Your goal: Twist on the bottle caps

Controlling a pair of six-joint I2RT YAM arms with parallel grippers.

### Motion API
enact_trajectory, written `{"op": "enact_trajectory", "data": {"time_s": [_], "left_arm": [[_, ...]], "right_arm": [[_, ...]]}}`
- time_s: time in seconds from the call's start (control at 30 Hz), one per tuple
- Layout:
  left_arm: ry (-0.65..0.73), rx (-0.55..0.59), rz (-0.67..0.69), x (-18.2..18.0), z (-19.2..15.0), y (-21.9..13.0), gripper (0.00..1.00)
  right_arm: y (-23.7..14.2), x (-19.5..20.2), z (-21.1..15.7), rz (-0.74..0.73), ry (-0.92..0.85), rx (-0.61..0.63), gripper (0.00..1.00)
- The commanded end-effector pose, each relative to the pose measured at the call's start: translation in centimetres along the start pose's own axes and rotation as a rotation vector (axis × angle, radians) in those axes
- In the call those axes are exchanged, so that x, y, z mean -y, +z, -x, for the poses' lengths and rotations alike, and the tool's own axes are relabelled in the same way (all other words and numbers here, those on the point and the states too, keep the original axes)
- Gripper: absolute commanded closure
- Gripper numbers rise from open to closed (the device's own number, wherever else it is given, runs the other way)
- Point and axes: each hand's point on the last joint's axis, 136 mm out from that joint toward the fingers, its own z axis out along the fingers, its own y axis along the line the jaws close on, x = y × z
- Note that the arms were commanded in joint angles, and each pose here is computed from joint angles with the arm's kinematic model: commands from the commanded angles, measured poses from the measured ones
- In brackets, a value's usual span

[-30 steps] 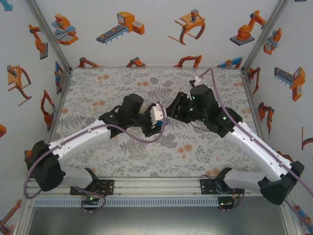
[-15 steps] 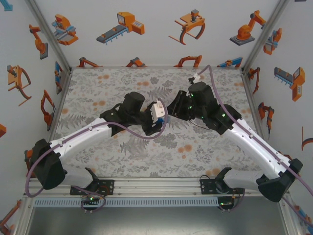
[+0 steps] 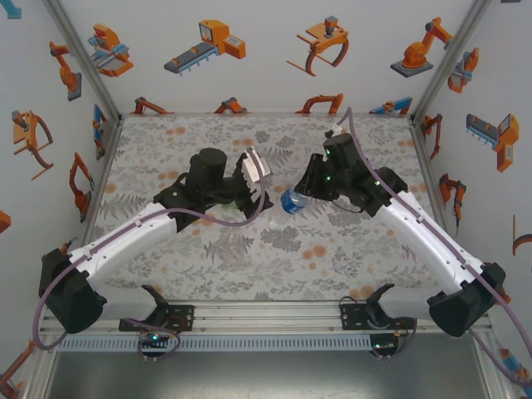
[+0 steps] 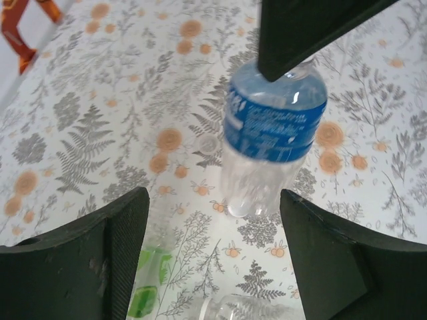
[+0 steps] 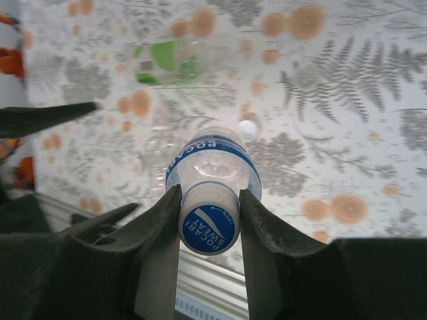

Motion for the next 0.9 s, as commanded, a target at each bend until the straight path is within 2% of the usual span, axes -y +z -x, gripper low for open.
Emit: {"op": "enact_trajectory", "data": {"time_s": [0.0, 0.33, 0.57, 0.87], "left_arm": [[-0.104, 0.015, 0.078, -1.6, 0.0, -1.4, 0.26], [-0.420, -0.113, 0.299, -5.6, -3.9, -4.4, 0.24], [-0.531, -0.147, 0.393, -6.1, -6.5, -6.7, 0.22], [-0.642, -0.182, 0.460, -5.7, -9.4, -7.9, 0.25]], "right_arm": [[-0.1, 2.0, 1.6, -0.099, -0.112, 0.019, 0.86], [4.8, 7.8, 7.4, -0.300, -0.254, 0.002, 0.86], [8.9, 8.7, 12.0, -0.357, -0.362, 0.034, 0.88], [13.7, 9.6, 15.8, -0.341, -0.349, 0.035, 0.92]]}}
